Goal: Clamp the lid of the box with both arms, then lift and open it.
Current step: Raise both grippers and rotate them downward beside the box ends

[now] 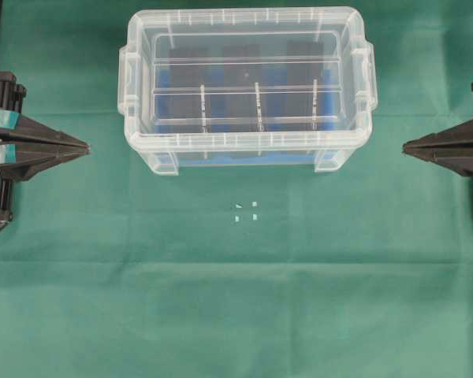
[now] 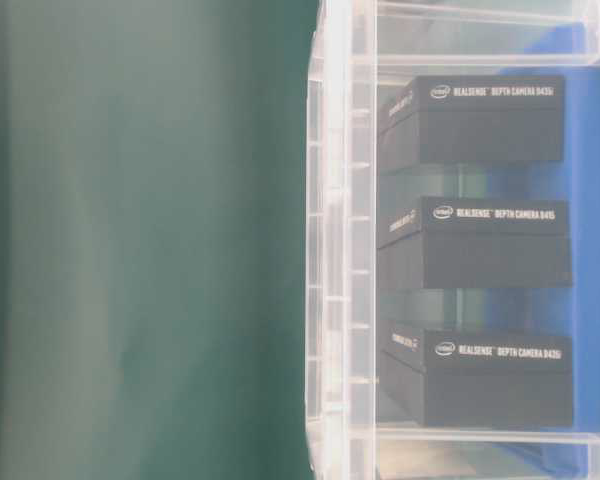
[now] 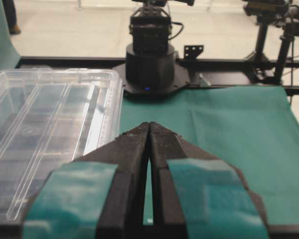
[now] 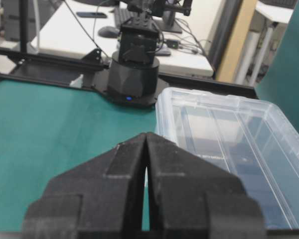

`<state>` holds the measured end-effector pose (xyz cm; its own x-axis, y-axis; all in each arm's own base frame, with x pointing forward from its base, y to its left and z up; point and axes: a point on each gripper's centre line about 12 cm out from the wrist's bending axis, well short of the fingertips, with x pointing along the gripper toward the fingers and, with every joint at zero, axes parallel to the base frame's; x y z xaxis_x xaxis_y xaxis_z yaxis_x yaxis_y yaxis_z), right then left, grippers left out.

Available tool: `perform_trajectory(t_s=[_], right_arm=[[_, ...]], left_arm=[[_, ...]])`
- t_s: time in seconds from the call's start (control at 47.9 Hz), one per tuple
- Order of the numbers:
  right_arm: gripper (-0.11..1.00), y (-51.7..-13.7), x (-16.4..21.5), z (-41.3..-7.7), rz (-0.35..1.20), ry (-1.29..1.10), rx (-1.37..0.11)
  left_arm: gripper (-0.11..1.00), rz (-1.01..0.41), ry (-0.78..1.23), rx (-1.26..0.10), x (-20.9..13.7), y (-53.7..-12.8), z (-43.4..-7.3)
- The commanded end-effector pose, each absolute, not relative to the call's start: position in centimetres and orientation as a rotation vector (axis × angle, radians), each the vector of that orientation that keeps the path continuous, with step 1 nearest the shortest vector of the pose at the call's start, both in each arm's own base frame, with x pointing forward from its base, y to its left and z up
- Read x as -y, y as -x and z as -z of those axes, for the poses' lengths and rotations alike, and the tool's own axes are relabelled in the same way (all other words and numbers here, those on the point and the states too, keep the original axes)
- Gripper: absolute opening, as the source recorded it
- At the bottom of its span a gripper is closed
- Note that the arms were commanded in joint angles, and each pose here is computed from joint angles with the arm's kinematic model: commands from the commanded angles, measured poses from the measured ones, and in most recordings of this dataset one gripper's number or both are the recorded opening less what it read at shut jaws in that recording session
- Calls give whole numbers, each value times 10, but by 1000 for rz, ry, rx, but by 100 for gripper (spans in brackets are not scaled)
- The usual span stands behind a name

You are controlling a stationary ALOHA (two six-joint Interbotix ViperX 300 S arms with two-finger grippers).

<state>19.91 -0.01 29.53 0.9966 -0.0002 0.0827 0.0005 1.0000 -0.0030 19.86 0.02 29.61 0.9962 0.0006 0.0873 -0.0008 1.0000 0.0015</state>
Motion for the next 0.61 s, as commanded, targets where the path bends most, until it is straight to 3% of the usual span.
perform_trajectory(t_s=[0.0,0.271,0.584], right_arm=[[0,-202,1,-299,3,8,86],[0,-210,6,-302,27,19,30],[0,-204,63,-308,296,42,23]], left_arm=[[1,0,-17,86,0,-202,-300],[1,-12,-29,81,-2,-202,-301],[1,-234,-46,50,-47,-197,-300]])
